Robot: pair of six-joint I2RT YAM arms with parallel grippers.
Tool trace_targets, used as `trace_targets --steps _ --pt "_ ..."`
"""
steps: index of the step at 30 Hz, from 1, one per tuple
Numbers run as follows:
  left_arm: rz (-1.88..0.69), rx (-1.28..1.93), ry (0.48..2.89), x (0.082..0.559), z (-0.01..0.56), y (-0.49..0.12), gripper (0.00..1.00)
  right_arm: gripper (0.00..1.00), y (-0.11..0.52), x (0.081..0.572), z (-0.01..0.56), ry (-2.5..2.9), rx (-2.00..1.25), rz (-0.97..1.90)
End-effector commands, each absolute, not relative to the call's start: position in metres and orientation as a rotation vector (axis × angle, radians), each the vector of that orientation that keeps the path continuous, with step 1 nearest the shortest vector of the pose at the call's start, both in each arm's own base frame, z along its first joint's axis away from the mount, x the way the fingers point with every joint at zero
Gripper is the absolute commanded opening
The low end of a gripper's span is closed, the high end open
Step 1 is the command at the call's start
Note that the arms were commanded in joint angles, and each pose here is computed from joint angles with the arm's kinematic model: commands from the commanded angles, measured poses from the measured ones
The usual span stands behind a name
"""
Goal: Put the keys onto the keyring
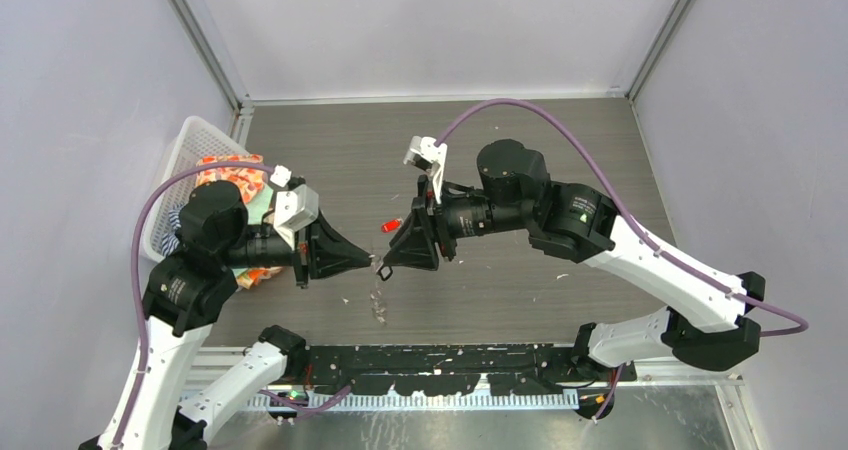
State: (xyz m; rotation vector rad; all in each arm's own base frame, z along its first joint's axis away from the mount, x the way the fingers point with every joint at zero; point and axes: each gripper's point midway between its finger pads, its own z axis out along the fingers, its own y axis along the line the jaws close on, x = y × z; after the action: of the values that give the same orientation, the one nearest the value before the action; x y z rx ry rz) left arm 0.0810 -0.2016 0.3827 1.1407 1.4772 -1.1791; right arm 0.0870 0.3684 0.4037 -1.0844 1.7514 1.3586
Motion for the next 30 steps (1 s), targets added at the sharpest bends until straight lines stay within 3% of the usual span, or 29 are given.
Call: trace_targets --steps 1,12,18,24,30 --pt "-1.151 1.14 1.387 0.081 0.401 -0.202 0.0 0.41 0.376 0.087 0.423 1.683 -1.051 1.424" --pt "-1.119 1.134 1.359 0.083 0.405 -0.201 0.0 0.25 0.38 0.093 0.409 1.763 -1.038 1.396" --pt "-1.099 1.131 1.352 0.083 0.406 -0.2 0.0 0.07 0.38 0.092 0.408 1.767 -1.043 1.398" --pt "-1.087 1.12 1.339 0.084 0.407 -0.199 0.0 0.06 0.377 0.089 0.401 1.79 -1.037 1.409" --pt "-1.111 1.105 1.341 0.083 0.409 -0.2 0.0 0.12 0.375 0.084 0.395 1.78 -1.031 1.444"
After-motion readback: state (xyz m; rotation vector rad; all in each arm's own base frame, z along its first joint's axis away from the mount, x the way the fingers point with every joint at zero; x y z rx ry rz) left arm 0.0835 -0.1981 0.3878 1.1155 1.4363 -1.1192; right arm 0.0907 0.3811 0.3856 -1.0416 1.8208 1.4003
